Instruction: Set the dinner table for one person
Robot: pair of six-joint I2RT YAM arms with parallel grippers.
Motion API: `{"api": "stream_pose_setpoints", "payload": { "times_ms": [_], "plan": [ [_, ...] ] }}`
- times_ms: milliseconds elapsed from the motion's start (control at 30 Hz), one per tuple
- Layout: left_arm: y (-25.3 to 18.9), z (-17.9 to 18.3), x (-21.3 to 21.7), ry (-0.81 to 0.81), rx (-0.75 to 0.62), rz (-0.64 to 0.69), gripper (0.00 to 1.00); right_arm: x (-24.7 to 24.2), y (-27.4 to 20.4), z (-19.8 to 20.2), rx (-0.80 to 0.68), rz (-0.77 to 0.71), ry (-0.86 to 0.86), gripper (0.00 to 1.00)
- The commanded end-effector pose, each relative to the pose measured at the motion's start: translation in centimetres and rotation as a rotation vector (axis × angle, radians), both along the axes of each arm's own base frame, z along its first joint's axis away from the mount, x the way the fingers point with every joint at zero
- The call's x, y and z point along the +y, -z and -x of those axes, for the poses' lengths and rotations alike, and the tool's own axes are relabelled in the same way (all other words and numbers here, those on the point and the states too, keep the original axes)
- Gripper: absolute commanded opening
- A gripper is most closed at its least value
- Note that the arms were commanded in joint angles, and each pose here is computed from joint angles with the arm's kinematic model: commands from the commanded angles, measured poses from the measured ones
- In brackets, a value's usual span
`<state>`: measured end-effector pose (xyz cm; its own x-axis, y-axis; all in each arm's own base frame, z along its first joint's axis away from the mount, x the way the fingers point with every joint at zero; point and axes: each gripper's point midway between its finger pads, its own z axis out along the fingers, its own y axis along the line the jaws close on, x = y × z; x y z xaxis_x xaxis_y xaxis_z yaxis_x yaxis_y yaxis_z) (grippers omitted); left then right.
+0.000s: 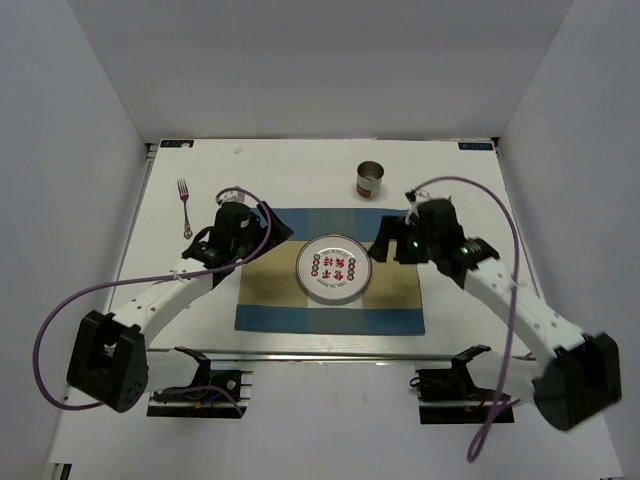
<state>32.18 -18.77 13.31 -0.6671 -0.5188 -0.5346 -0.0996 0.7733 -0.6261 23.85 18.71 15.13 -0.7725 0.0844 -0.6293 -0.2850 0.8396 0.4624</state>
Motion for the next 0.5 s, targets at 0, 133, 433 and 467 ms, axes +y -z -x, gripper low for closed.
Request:
{"api": "stream_pose_setpoints", "payload": {
  "times_ms": [0, 133, 433, 467],
  "plan": [
    [0.7, 2.5, 3.9, -0.093, 0.109, -0.164, 0.98, 0.1, -3.9, -8.1, -0.160, 0.114, 0.106, 0.89],
    [1.7, 4.7, 5.8, -0.064, 0.208, -0.303, 0.98, 1.9, -8.6, -15.3, -0.267, 0.242, 0.041, 0.89],
    [2.9, 6.8, 5.5, 0.074, 0.236, -0.334, 0.98, 3.9, -1.0, -28.3, -0.172, 0.559, -0.072, 0.85],
    [2.7, 6.8, 5.5, 0.074, 0.232, -0.332, 0.98, 3.6, -0.7, -29.3, -0.195, 0.585, -0.066, 0.85]
  ]
}}
